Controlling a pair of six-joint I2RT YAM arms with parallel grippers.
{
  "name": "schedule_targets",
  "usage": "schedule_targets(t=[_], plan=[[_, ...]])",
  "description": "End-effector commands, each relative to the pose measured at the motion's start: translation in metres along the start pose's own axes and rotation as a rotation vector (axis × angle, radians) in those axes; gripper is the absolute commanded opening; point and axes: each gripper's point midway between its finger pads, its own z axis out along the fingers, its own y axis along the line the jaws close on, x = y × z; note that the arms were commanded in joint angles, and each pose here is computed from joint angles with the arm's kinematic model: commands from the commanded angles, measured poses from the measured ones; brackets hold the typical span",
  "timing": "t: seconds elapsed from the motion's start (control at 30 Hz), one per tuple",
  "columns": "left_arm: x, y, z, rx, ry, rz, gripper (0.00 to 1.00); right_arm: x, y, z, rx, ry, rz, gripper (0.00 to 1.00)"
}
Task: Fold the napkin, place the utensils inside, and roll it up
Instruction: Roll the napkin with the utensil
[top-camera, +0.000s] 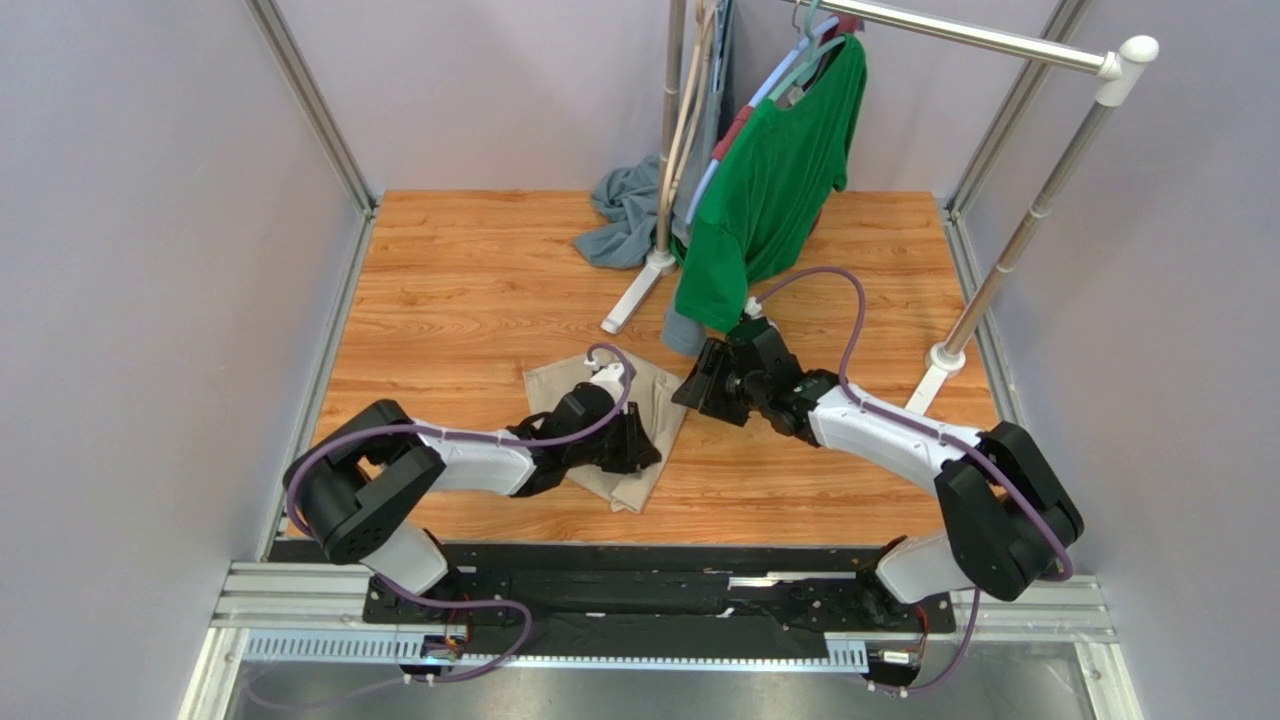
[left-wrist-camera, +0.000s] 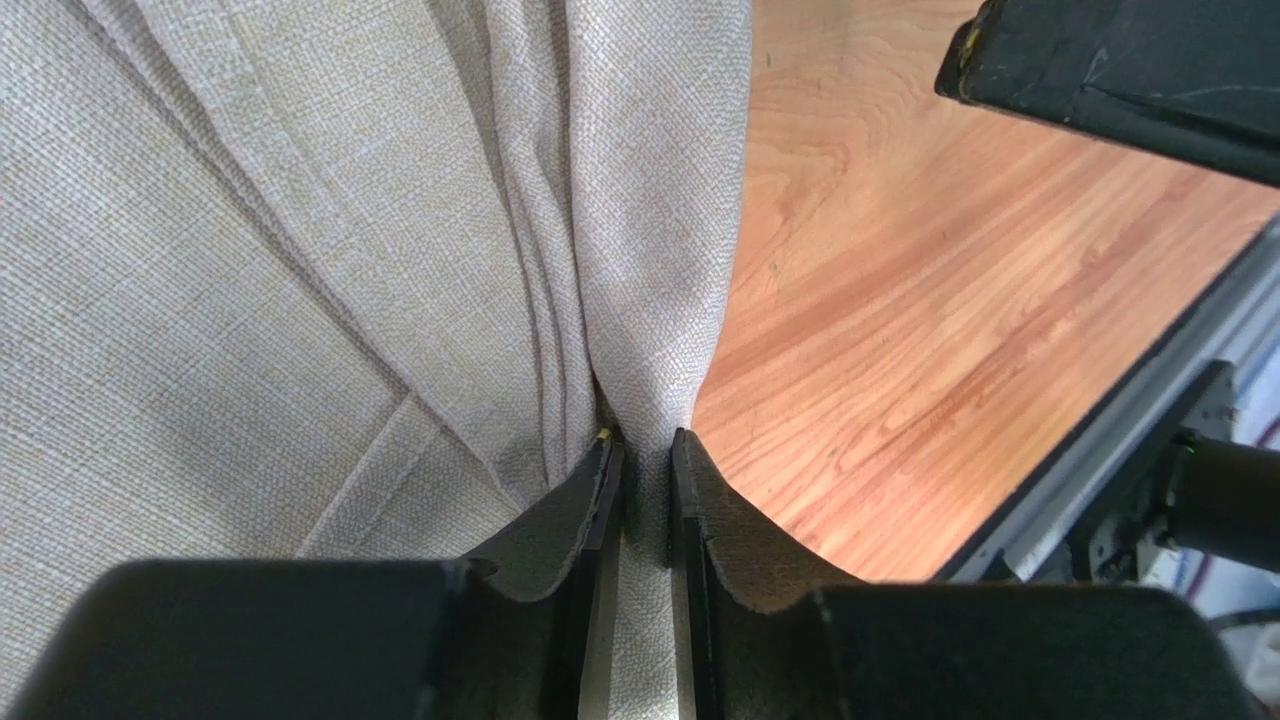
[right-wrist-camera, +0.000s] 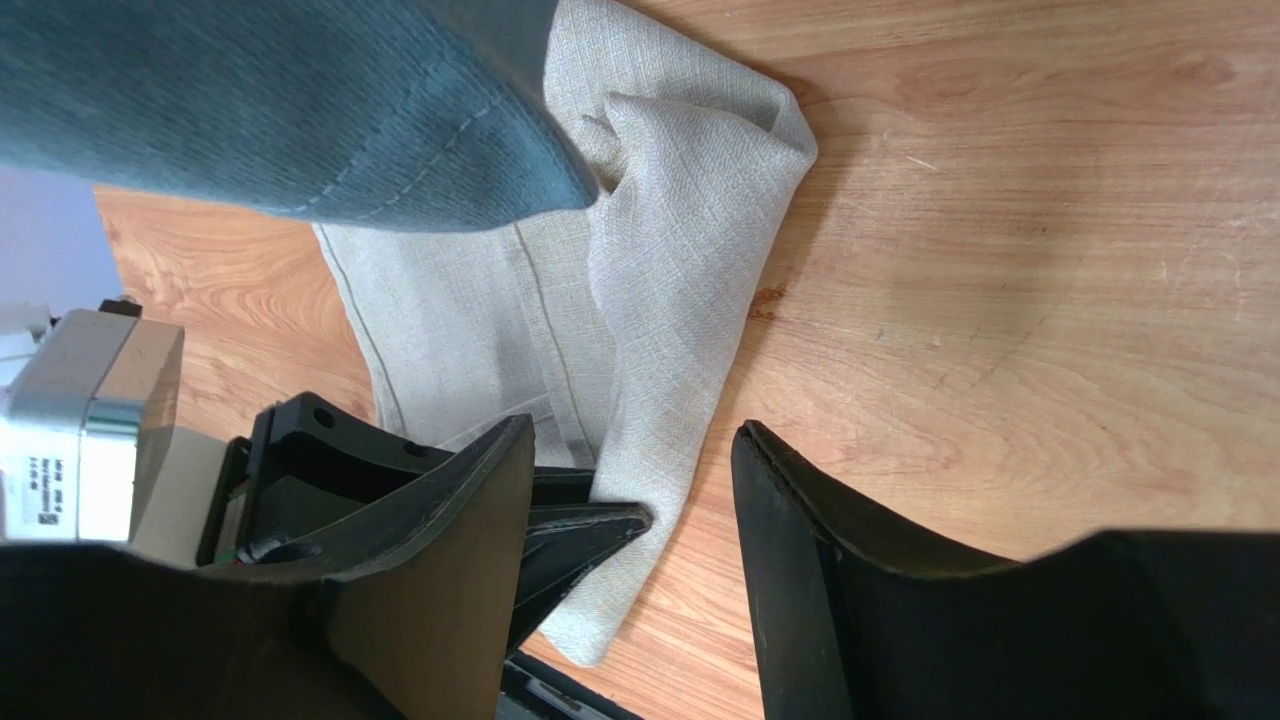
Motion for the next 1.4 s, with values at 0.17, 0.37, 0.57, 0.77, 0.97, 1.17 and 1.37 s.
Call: schedule_targets(t=[0.17, 0.37, 0.57, 0.77, 0.97, 1.17, 1.37], plan=[[0.048, 0.013, -0.017, 0.157, 0.184, -0.157, 0.24, -0.009, 0.026, -0.01, -0.126, -0.006, -0.309, 0.55], [0.058, 0.01, -0.024, 0.222, 0.237, -0.215, 0.24, 0.003, 0.011, -0.03, -0.184, -0.037, -0.517, 0.55], [0.068, 0.016, -0.036, 0.242, 0.281, -0.307, 0.24, 0.04, 0.006, -0.045, -0.263, -0.033, -0.737, 0.55], [0.081, 0.025, -0.045, 0.204, 0.369, -0.33, 0.24, 0.075, 0.035, -0.054, -0.392, -0.114, -1.103, 0.56], [0.08, 0.036, -0.053, 0.17, 0.394, -0.343, 0.25, 0.09, 0.058, -0.049, -0.498, -0.17, -1.411, 0.57], [0.077, 0.046, -0.059, 0.195, 0.412, -0.368, 0.25, 0.099, 0.058, -0.022, -0.467, -0.074, -1.594, 0.57], [0.078, 0.041, -0.062, 0.237, 0.438, -0.379, 0.25, 0.09, 0.055, -0.013, -0.423, -0.134, -1.648, 0.57]])
